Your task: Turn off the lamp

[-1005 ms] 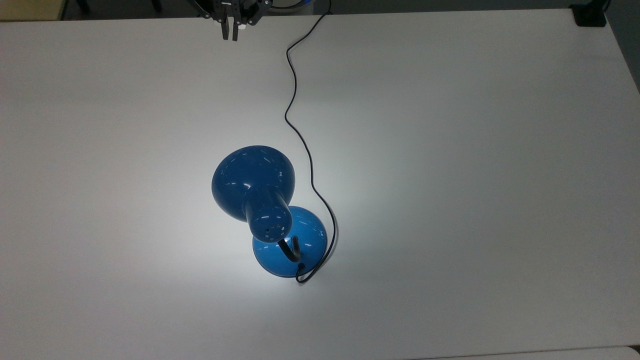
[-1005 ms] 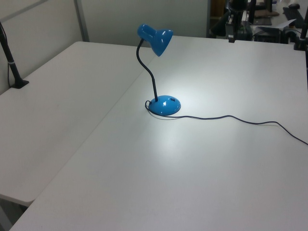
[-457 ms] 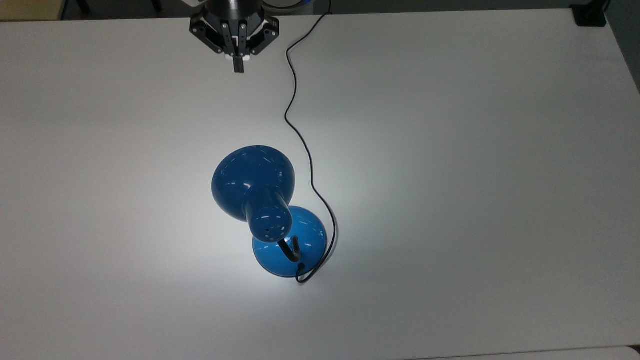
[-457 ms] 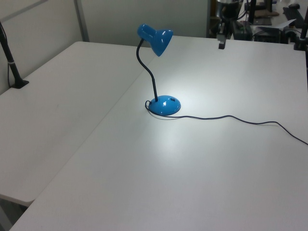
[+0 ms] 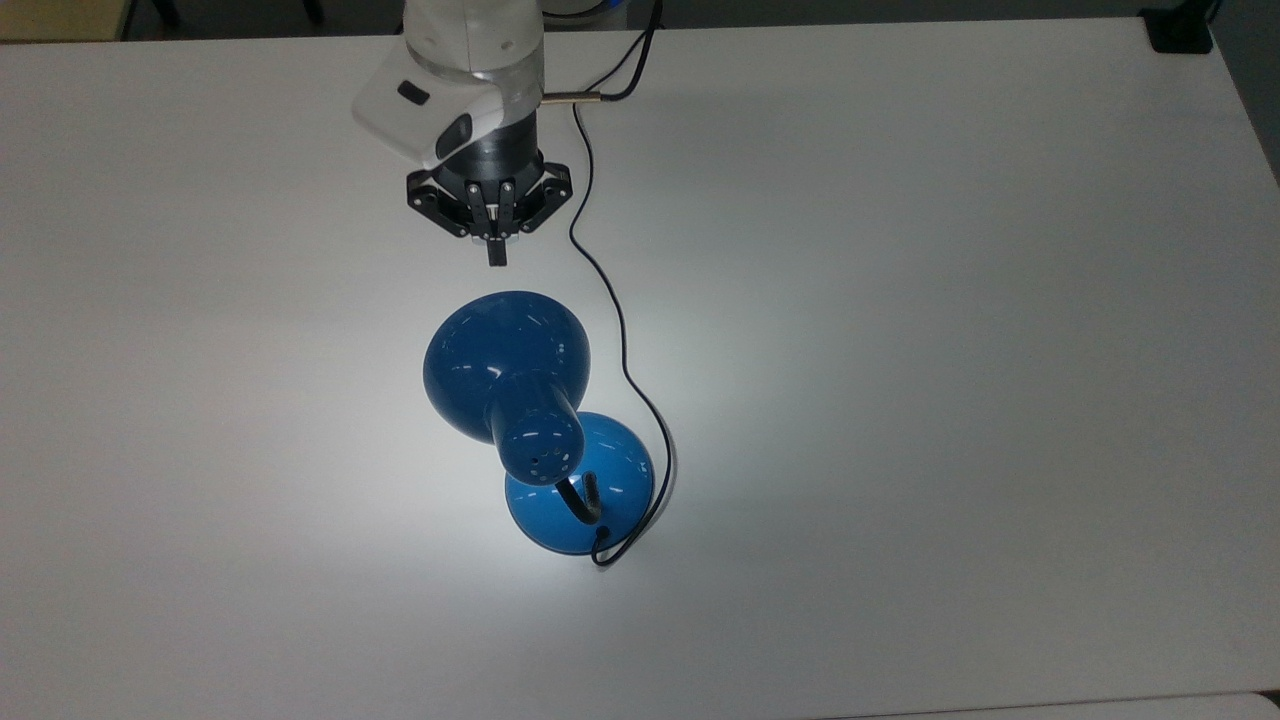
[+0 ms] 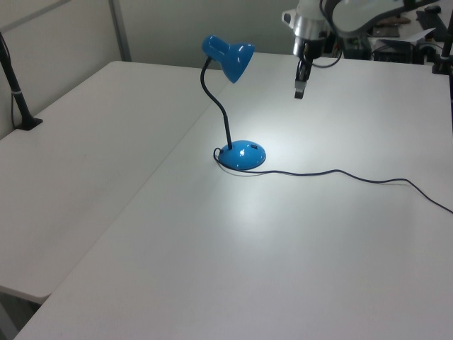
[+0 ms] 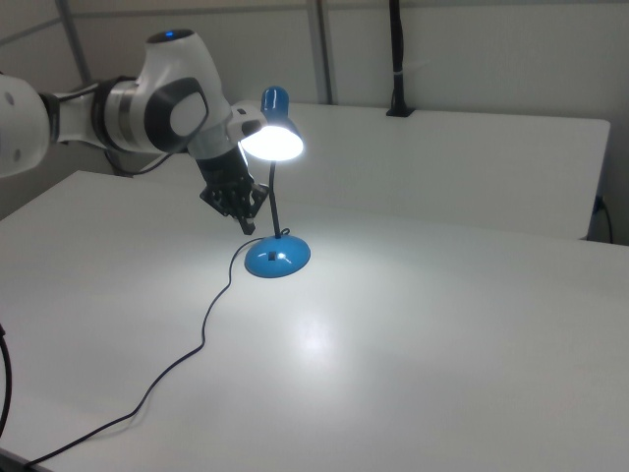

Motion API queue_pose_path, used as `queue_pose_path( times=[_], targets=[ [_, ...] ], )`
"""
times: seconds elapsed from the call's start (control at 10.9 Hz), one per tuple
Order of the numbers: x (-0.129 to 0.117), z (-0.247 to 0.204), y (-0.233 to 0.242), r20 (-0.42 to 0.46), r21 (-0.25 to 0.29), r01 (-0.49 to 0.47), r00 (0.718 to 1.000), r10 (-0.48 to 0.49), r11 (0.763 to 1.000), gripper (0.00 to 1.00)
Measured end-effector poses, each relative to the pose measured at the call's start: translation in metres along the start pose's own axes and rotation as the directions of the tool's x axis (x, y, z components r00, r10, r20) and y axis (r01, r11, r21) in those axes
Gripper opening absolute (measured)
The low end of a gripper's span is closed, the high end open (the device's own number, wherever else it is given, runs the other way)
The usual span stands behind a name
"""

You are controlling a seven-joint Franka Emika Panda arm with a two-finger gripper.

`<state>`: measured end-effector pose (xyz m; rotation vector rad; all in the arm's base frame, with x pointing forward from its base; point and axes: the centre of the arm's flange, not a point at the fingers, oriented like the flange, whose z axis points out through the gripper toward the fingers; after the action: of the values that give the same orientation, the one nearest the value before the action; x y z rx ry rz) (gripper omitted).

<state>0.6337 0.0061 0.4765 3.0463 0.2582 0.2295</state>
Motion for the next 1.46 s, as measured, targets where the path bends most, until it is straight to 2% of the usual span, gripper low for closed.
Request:
queue_pose_path(
  times=[0.73,1.46],
  targets=[
    [0.028,0.097,-0.022,-0.079,0.025,0.036,0.996,-0.034,0.999,0.01],
    [0.043,0.137,-0.036,-0.196,0.034,0.051,0.98,-0.043,0.998,0.01]
  ],
)
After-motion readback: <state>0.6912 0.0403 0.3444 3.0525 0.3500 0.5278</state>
